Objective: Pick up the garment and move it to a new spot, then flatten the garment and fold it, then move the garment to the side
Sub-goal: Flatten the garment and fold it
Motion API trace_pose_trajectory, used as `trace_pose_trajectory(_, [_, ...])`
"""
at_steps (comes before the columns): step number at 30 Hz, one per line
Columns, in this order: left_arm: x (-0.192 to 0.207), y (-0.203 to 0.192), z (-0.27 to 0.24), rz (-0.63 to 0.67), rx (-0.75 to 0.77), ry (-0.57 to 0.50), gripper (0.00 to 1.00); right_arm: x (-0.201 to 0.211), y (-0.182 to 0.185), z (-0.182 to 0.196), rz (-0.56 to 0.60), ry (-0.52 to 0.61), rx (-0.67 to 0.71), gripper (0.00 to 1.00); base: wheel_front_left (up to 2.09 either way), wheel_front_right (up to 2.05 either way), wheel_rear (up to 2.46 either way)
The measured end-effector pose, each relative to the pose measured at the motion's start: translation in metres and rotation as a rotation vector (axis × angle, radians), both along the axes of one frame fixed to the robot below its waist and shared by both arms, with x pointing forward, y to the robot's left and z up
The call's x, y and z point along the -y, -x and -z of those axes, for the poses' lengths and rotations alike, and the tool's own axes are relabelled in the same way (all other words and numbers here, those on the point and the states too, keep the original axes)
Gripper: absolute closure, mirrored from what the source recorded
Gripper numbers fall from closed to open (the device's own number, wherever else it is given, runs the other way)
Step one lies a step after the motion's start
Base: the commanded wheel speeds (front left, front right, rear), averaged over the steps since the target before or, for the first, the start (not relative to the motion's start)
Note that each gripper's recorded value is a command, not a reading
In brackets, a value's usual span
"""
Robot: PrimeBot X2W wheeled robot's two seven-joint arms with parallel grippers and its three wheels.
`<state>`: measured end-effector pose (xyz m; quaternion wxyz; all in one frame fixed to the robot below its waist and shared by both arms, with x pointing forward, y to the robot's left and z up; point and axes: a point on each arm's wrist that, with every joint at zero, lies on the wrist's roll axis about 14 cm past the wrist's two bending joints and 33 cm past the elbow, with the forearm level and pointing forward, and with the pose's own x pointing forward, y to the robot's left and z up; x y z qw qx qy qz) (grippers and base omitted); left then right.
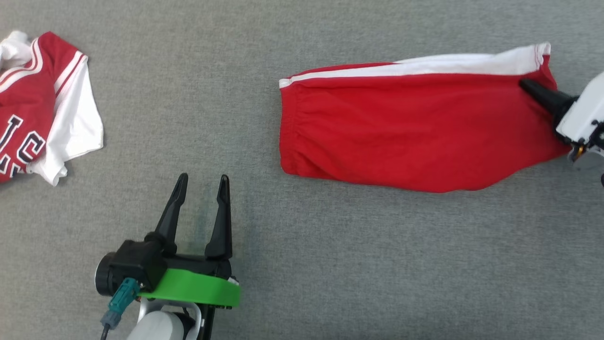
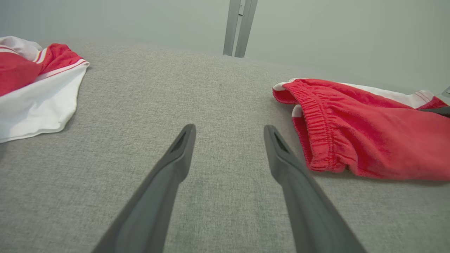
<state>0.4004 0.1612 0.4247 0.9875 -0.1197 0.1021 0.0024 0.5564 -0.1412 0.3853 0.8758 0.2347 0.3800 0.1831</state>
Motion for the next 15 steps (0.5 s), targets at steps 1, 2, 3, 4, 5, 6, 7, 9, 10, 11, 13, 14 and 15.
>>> trace_pose_trajectory(1, [0.003,0.002,-0.002,0.009,0.006,0.0,0.0,0.01,0.008,-0.003,0.036,-0.012,-0.004,1.0,0.0,0.0,0.0])
trace_pose_trajectory(2, [0.005,0.004,-0.004,0.017,0.011,-0.001,0.0,0.02,0.015,-0.005,0.068,-0.02,-0.005,1.0,0.0,0.0,0.0])
trace_pose_trajectory(3, [0.008,0.006,-0.007,0.027,0.021,0.003,0.0,0.032,0.022,-0.008,0.106,-0.025,-0.002,1.0,0.0,0.0,0.0])
trace_pose_trajectory(4, [0.011,0.007,-0.01,0.034,0.028,0.007,0.0,0.042,0.027,-0.011,0.139,-0.029,0.003,1.0,0.0,0.0,0.0])
trace_pose_trajectory(5, [0.014,0.007,-0.013,0.044,0.037,0.013,0.0,0.053,0.034,-0.014,0.177,-0.038,0.004,1.0,0.0,0.0,0.0])
trace_pose_trajectory(6, [0.017,0.008,-0.014,0.057,0.042,0.015,0.0,0.062,0.04,-0.016,0.215,-0.045,0.007,1.0,0.0,0.0,0.0])
trace_pose_trajectory(7, [0.02,0.009,-0.016,0.067,0.048,0.017,0.0,0.074,0.044,-0.018,0.256,-0.042,0.014,1.0,0.0,0.0,0.0])
trace_pose_trajectory(9, [0.026,0.01,-0.019,0.088,0.058,0.019,0.0,0.094,0.049,-0.024,0.328,-0.039,0.036,1.0,0.0,0.0,0.0])
trace_pose_trajectory(10, [0.029,0.01,-0.02,0.097,0.063,0.022,0.0,0.106,0.05,-0.028,0.372,-0.033,0.053,1.0,0.0,0.0,0.0])
trace_pose_trajectory(11, [0.031,0.009,-0.022,0.106,0.07,0.026,0.0,0.119,0.053,-0.031,0.411,-0.024,0.06,1.0,0.0,0.0,0.0])
trace_pose_trajectory(13, [0.035,0.009,-0.024,0.119,0.078,0.03,0.0,0.147,0.057,-0.036,0.486,0.004,0.078,1.0,0.0,0.0,0.0])
trace_pose_trajectory(14, [0.035,0.009,-0.025,0.121,0.078,0.03,0.0,0.163,0.057,-0.041,0.522,0.025,0.092,1.0,0.0,0.0,0.0])
trace_pose_trajectory(15, [0.035,0.009,-0.024,0.12,0.077,0.03,0.0,0.177,0.056,-0.047,0.554,0.041,0.106,1.0,0.0,0.0,0.0])
